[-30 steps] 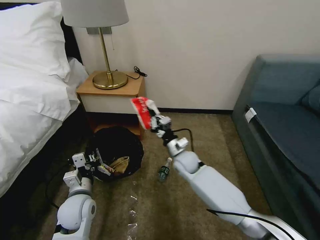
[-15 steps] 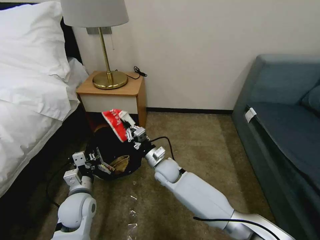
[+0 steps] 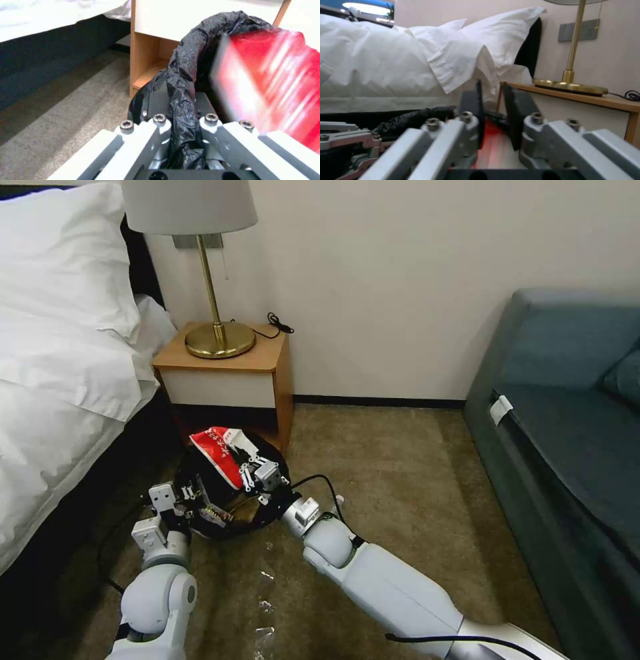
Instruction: Pick up the trash bin, then pick up the garbage on the floor and place it into the trash bin.
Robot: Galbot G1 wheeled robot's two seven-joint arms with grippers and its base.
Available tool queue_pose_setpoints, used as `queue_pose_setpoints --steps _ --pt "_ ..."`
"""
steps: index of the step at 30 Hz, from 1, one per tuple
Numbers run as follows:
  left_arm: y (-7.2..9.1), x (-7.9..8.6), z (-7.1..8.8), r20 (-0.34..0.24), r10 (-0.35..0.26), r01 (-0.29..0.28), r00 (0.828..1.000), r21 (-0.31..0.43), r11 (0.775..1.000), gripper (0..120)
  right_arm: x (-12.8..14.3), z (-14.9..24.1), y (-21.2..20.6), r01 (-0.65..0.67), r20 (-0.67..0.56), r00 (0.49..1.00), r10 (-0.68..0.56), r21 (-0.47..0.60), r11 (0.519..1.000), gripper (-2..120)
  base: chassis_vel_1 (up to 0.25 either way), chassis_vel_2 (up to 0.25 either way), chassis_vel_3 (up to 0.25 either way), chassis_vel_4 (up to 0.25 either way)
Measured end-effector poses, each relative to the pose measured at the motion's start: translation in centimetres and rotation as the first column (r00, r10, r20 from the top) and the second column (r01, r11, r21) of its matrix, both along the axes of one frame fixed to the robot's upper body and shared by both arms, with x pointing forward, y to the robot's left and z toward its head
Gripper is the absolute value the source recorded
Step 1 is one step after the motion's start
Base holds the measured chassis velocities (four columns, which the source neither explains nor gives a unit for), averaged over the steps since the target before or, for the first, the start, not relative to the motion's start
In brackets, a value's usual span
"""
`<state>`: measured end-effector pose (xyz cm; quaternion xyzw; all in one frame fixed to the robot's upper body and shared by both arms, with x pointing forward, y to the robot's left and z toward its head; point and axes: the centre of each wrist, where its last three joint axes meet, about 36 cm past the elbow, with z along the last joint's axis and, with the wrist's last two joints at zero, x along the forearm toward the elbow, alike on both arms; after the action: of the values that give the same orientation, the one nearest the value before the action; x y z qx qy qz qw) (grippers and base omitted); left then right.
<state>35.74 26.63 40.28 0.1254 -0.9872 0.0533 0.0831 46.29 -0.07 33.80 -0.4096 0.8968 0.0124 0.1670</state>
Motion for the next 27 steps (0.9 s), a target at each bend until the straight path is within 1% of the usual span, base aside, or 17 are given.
queue_pose_setpoints --steps 1,2,4,7,10,11,12,13,14,15,16,18,19,20,21,25,27 --pt "0.0 0.0 0.0 0.0 0.001 -0.001 1.0 0.001 1.0 4 -0.1 0.1 0.1 -0.003 0.001 1.0 0.003 0.0 1.0 30 0.0 0.0 0.0 0.0" --pt "0.0 0.0 0.0 0.0 0.001 -0.001 1.0 0.001 1.0 4 -0.1 0.1 0.1 -0.003 0.001 1.0 0.003 0.0 1.0 30 0.0 0.0 0.0 0.0" --pt "0.0 0.0 0.0 0.0 0.002 -0.002 1.0 0.002 1.0 4 -0.2 0.1 0.1 -0.006 0.001 1.0 0.006 0.0 1.0 35 0.0 0.0 0.0 0.0" --pt "0.2 0.0 0.3 0.002 0.004 -0.004 1.0 0.007 1.0 4 -0.1 0.4 0.3 -0.007 0.004 1.0 0.007 0.004 1.0 50 0.0 0.0 0.0 0.0" --pt "0.4 -0.1 0.4 0.002 0.006 -0.006 1.0 0.012 1.0 4 0.0 0.6 0.1 -0.002 0.008 1.0 0.002 0.006 1.0 54 0.0 0.0 0.0 0.0" --pt "0.8 -0.1 0.5 -0.001 0.009 -0.009 1.0 0.019 1.0 4 0.4 1.0 -0.2 0.007 0.014 1.0 -0.007 0.008 1.0 62 0.0 0.0 0.0 0.0" --pt "1.2 -0.1 0.6 -0.004 0.011 -0.011 1.0 0.026 1.0 4 0.7 1.2 -0.6 0.017 0.017 1.0 -0.017 0.008 1.0 67 0.0 0.0 0.0 0.0" --pt "1.4 0.0 0.7 -0.005 0.011 -0.011 1.0 0.028 1.0 4 0.8 1.4 -0.9 0.024 0.018 1.0 -0.024 0.008 1.0 70 0.0 0.0 0.0 0.0" --pt "1.4 0.0 0.7 -0.005 0.011 -0.011 1.0 0.028 1.0 4 0.8 1.4 -0.9 0.024 0.018 1.0 -0.024 0.008 1.0 70 0.0 0.0 0.0 0.0" --pt "1.8 0.0 0.8 -0.008 0.01 -0.01 1.0 0.027 1.0 4 1.1 1.6 -1.4 0.036 0.022 0.999 -0.036 0.01 0.999 77 0.0 0.0 0.0 0.0" --pt "1.8 0.0 0.8 -0.008 0.01 -0.01 1.0 0.027 1.0 4 1.1 1.6 -1.4 0.036 0.022 0.999 -0.036 0.01 0.999 77 0.0 0.0 0.0 0.0" --pt "2.4 0.2 0.8 -0.022 0.001 0.0 1.0 0.015 1.0 4 1.7 1.9 -2.3 0.061 0.026 0.998 -0.062 0.015 0.998 88 0.0 0.0 0.0 0.0" --pt "2.4 0.2 0.8 -0.022 0.001 0.0 1.0 0.015 1.0 4 1.7 1.9 -2.3 0.061 0.026 0.998 -0.062 0.015 0.998 88 0.0 0.0 0.0 0.0" --pt "2.7 0.3 0.7 -0.028 -0.008 0.009 1.0 0.014 1.0 4 2.1 2.1 -3.0 0.077 0.027 0.997 -0.077 0.016 0.997 93 0.0 0.0 0.0 0.0" --pt "2.8 0.3 0.7 -0.032 -0.018 0.019 0.999 0.016 1.0 4 2.5 2.4 -3.7 0.095 0.03 0.995 -0.095 0.016 0.995 94 0.0 0.0 0.0 0.0" --pt "3.1 0.2 0.6 -0.042 -0.043 0.044 0.998 0.012 0.999 4 3.4 2.6 -5.3 0.134 0.032 0.99 -0.134 0.01 0.991 95 0.0 0.0 0.0 0.0" --pt "3.2 0.0 0.5 -0.048 -0.065 0.066 0.997 0.013 0.998 4 4.2 2.3 -7.0 0.177 0.03 0.984 -0.176 -0.012 0.984 95 0.0 0.0 0.0 0.0"
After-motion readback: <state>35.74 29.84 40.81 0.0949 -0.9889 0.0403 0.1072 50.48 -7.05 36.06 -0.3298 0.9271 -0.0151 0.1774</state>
